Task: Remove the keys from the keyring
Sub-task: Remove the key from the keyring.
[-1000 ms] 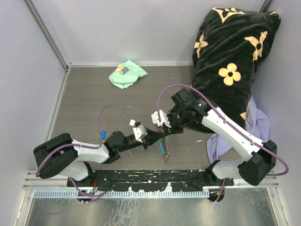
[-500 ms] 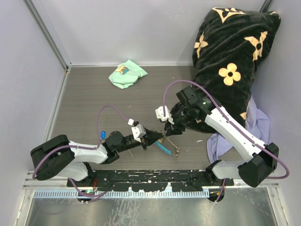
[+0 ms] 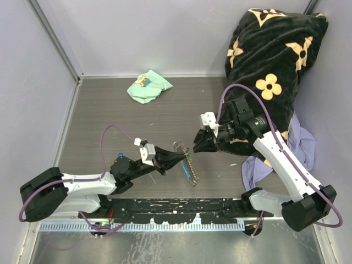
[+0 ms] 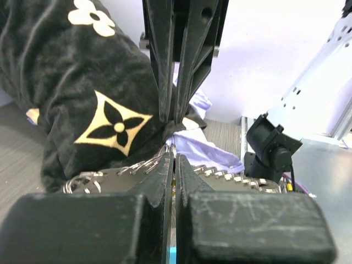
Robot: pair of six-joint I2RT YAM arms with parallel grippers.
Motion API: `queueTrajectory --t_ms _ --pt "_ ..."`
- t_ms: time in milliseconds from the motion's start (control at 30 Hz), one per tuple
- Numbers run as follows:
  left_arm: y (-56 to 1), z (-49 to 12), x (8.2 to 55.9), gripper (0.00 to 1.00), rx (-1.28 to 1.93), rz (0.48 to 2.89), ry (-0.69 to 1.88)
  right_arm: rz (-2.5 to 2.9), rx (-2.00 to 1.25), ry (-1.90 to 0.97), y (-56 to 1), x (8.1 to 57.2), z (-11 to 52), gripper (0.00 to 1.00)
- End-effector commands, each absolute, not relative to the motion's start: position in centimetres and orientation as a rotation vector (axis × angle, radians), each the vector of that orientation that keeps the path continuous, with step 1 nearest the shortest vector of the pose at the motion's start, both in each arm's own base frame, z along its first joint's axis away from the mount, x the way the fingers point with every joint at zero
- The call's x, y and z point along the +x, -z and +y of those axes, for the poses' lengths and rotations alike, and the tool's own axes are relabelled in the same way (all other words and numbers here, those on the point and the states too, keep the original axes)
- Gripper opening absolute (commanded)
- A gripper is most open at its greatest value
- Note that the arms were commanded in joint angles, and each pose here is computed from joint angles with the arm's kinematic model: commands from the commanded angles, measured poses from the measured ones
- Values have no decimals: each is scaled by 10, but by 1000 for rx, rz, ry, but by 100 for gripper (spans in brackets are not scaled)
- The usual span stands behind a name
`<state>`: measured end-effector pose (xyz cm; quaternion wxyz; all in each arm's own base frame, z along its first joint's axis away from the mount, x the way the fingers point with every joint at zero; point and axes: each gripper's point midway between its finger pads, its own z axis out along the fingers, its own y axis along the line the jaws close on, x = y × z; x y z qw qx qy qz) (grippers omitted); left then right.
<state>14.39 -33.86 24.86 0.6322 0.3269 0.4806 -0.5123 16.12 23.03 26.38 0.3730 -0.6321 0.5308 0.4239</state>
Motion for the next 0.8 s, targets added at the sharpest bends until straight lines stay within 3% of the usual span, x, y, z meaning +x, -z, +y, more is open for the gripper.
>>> queueTrajectory --t_ms 0,300,767 --pt "-299 -324 136 0 656 941 1213 1298 -1566 -1179 -277 158 239 13" --pt "-317 -318 134 0 611 913 1237 1220 -1577 -1288 -275 140 241 8" --pt "-325 -324 134 0 600 913 1274 1149 -1635 -1309 -271 126 243 12"
